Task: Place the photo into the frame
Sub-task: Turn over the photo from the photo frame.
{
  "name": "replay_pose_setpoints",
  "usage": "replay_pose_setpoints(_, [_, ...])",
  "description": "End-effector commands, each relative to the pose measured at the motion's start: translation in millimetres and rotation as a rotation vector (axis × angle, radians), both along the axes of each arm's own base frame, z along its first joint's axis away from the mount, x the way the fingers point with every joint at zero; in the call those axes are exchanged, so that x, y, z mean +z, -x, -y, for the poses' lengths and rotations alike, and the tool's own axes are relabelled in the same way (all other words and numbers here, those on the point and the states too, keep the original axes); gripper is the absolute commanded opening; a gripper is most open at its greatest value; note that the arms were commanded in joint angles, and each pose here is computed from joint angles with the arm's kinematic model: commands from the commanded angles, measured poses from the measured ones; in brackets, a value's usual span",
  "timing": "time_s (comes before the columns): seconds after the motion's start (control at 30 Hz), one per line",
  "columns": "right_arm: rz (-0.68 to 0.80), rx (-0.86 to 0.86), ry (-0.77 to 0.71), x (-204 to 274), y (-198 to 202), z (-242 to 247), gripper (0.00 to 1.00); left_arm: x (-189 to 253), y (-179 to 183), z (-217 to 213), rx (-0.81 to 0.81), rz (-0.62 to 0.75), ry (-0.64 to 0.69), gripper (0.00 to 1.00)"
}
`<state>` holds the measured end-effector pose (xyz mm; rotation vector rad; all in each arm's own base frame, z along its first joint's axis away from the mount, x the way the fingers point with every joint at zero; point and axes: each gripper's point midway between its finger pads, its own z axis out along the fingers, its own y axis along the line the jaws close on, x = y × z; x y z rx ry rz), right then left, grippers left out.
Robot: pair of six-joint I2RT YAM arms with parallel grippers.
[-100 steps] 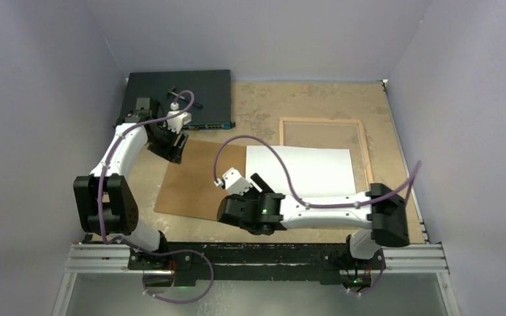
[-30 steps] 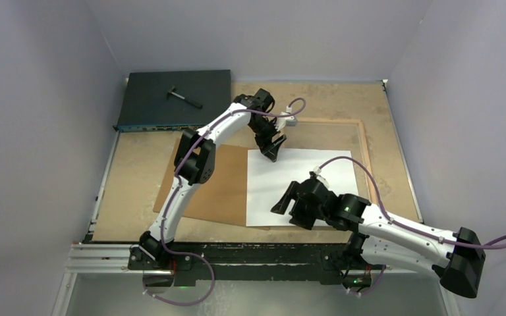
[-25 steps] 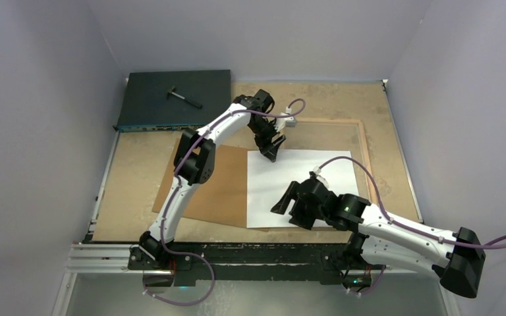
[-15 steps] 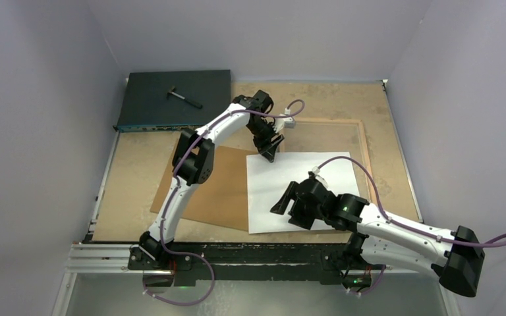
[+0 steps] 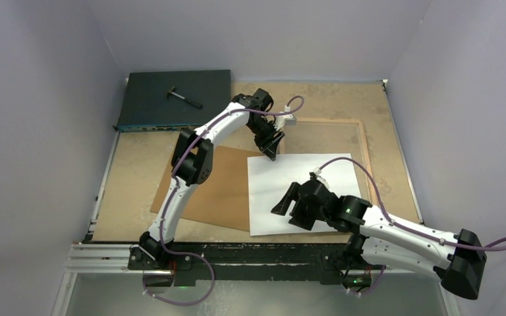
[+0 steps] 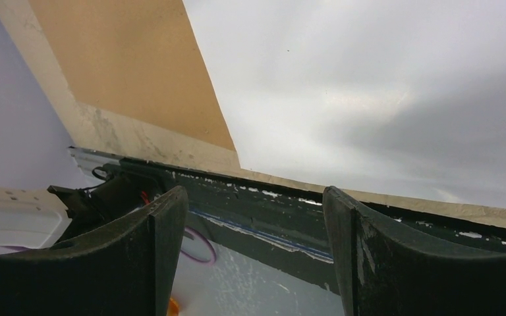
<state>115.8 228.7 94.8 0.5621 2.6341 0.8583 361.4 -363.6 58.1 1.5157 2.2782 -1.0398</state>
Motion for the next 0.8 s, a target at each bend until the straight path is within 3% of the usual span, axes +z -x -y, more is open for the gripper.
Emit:
replay_pose_setpoints(0.0, [-0.010,0.004,0.021,-9,4,8,0.77,30,1,4,0.007,0.018,0.053,0.42])
replay_pose_setpoints(0.17, [-0.052,0.076,0.037,-23,17,7,0.78,20,-13,0,0.055,0.068,0.002,0.67])
replay_pose_setpoints(0.3, [-0.122,0.158,0.064,-38,33,6,0.78,20,-25,2,0.088,0.118,0.005,0.77])
replay_pose_setpoints(0.53, [-0.162,0.205,0.032,-40,51,12,0.79,11,-16,12,0.070,0.047,0.048,0.80])
replay_pose_setpoints(0.77, [-0.225,0.130,-0.006,-57,64,26,0.79,6,-5,12,0.042,0.004,0.054,0.67])
